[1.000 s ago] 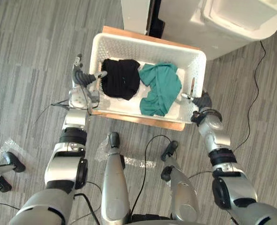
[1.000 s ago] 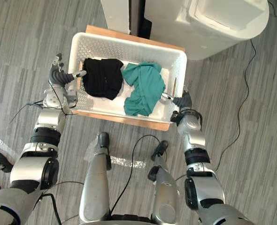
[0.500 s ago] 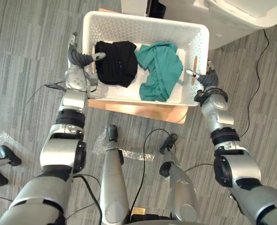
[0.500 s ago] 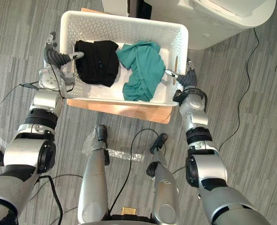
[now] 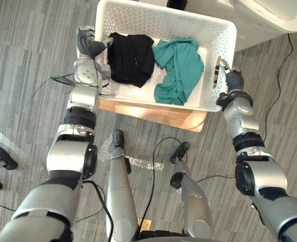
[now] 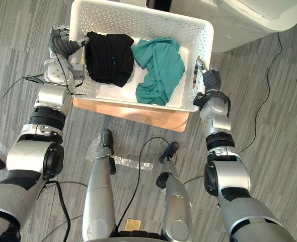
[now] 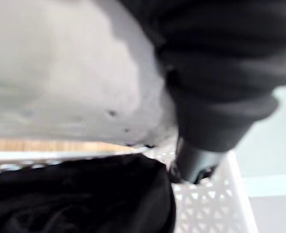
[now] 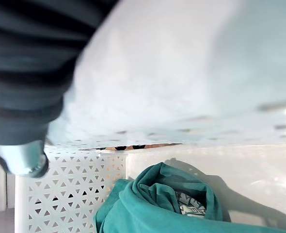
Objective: Pick up the laundry basket with both hands and put the clothes into the washing machine.
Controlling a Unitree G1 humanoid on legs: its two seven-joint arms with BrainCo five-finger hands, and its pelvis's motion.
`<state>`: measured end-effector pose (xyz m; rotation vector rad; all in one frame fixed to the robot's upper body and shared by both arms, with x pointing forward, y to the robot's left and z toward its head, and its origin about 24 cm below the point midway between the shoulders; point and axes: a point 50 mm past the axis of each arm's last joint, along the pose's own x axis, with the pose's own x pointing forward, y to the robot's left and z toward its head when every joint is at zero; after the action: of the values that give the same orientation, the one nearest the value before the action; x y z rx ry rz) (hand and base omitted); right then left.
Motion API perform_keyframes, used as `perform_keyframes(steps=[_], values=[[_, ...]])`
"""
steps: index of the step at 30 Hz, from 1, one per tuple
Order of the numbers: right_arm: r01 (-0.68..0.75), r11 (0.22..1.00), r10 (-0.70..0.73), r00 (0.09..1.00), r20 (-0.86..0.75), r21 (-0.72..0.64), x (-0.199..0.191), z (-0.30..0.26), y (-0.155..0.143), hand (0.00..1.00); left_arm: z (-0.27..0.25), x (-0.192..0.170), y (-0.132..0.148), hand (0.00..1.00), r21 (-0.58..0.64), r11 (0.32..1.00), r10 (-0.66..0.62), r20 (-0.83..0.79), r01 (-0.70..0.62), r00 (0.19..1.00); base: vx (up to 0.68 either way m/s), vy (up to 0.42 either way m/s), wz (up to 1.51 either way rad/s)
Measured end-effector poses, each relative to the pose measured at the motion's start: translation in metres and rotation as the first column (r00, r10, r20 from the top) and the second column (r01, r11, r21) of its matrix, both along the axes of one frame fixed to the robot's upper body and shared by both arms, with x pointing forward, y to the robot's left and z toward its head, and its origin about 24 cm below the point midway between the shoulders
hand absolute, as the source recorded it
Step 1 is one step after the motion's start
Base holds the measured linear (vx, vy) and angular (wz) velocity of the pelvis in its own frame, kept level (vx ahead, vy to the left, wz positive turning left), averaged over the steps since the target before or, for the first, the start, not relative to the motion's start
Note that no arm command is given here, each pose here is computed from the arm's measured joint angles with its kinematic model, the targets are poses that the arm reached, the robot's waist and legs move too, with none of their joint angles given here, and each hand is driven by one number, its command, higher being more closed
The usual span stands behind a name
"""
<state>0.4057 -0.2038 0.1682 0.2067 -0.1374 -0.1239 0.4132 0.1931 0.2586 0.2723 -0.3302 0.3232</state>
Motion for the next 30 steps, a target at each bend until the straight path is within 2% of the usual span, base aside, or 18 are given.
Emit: perform_keyframes(steps=[7, 16, 19, 25, 28, 30], values=[[-0.005, 0.999, 0.003, 0.997, -0.08, -0.031, 0.001, -0.018, 0.001, 1.0, -0.016, 0.002, -0.002, 1.0, -0.003, 1.0, 0.005, -0.065, -0.005, 0.998, 0.06, 0.028, 0.0], [-0.046, 0.997, 0.027, 0.954, -0.298, -0.056, -0.016, -0.08, -0.003, 1.0, -0.073, -0.003, -0.006, 1.0, 0.058, 0.998, -0.009, -0.211, 0.022, 0.977, 0.06, 0.033, 0.08], [-0.068, 0.995, 0.036, 0.922, -0.385, -0.07, -0.029, -0.108, -0.007, 1.0, -0.1, -0.012, -0.007, 1.0, 0.081, 0.995, -0.032, -0.253, 0.054, 0.967, 0.06, 0.045, 0.1], [-0.108, 0.991, 0.054, 0.859, -0.509, -0.078, -0.075, -0.165, -0.012, 1.0, -0.156, -0.048, -0.005, 1.0, 0.044, 0.993, -0.093, -0.326, 0.113, 0.941, 0.04, 0.036, 0.07], [-0.139, 0.987, 0.071, 0.819, -0.569, -0.078, -0.101, -0.191, -0.008, 1.0, -0.194, -0.076, 0.004, 1.0, -0.004, 0.992, -0.116, -0.397, 0.125, 0.91, 0.04, 0.002, -0.2], [-0.166, 0.981, 0.073, 0.806, -0.588, -0.106, -0.113, -0.198, -0.011, 1.0, -0.213, -0.094, 0.007, 1.0, -0.083, 0.989, -0.144, -0.428, 0.12, 0.892, 0.05, -0.015, -0.35]])
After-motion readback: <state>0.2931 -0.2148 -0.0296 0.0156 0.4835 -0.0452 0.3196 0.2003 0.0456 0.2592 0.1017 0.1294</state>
